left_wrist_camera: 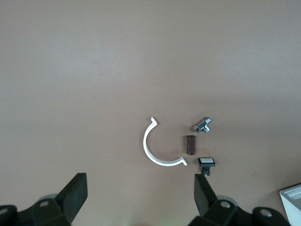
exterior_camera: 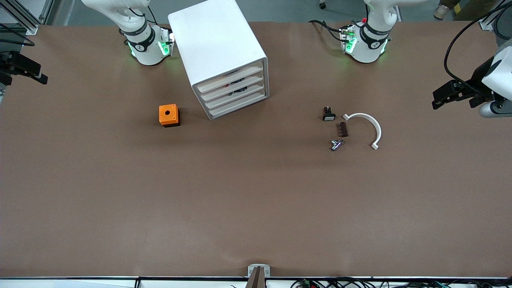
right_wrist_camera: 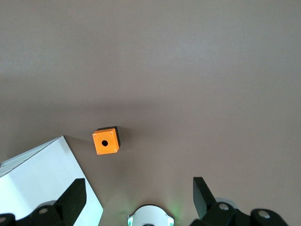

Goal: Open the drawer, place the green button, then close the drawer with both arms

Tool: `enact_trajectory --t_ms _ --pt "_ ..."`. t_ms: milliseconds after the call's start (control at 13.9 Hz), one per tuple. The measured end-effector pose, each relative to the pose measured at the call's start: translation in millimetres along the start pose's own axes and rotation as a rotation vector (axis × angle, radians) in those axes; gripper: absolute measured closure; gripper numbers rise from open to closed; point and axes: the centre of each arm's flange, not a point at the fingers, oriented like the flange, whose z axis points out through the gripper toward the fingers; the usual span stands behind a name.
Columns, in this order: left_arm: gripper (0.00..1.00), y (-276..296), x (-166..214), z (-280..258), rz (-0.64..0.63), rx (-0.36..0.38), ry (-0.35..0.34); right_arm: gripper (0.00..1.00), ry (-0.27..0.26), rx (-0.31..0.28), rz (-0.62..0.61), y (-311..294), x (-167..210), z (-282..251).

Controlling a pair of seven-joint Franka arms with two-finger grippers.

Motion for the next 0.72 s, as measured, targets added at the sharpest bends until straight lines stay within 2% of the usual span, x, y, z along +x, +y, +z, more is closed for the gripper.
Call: enact_trajectory --t_ms 720 --pt "0.00 0.3 0.1 -1.9 0.000 -0.002 0.004 0.00 0.001 0.002 -0.001 0.1 -5.7 2.0"
